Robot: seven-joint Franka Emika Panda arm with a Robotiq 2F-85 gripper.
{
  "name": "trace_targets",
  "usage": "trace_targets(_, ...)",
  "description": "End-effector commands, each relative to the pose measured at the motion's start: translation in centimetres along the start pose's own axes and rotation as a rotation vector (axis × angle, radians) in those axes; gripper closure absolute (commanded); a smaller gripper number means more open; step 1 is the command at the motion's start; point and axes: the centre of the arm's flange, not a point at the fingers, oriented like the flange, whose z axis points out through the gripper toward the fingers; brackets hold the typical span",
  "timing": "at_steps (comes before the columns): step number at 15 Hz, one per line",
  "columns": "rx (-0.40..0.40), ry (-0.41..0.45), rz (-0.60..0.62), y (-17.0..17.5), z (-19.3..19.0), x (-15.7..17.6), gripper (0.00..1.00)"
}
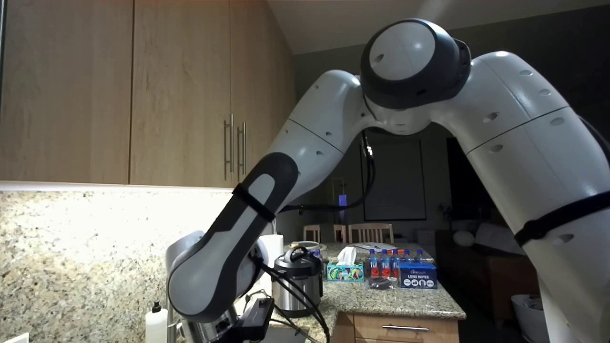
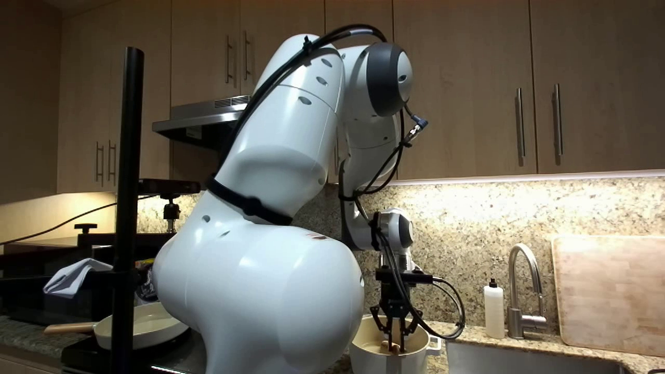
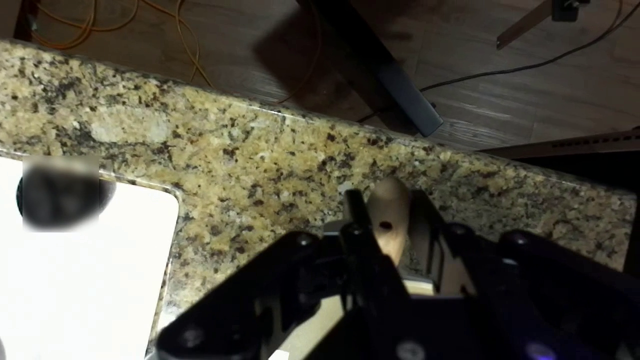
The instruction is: Use the wooden spoon to stir in the white pot
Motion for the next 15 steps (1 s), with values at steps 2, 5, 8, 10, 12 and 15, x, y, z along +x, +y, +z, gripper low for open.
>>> trace_targets(2,0.004,-0.020,-0.097,0.1,-0.2,0.1,0.91)
trace_targets(5,0.003,-0.018,-0.115,-0.2,-0.2,-0.1,0.91)
trace_targets(8,-0.010,0.005,-0.086,-0.3,-0.8,-1.0,0.91)
trace_targets(10,-0.027,0.002,-0.064,-0.3,-1.6,-1.6,0.91)
trace_targets(12,-0.041,0.006,-0.022,0.2,-2.3,-1.9,0.91)
trace_targets(15,-0.067,-0.025,0.005,0.9,-3.5,-2.1,0.91)
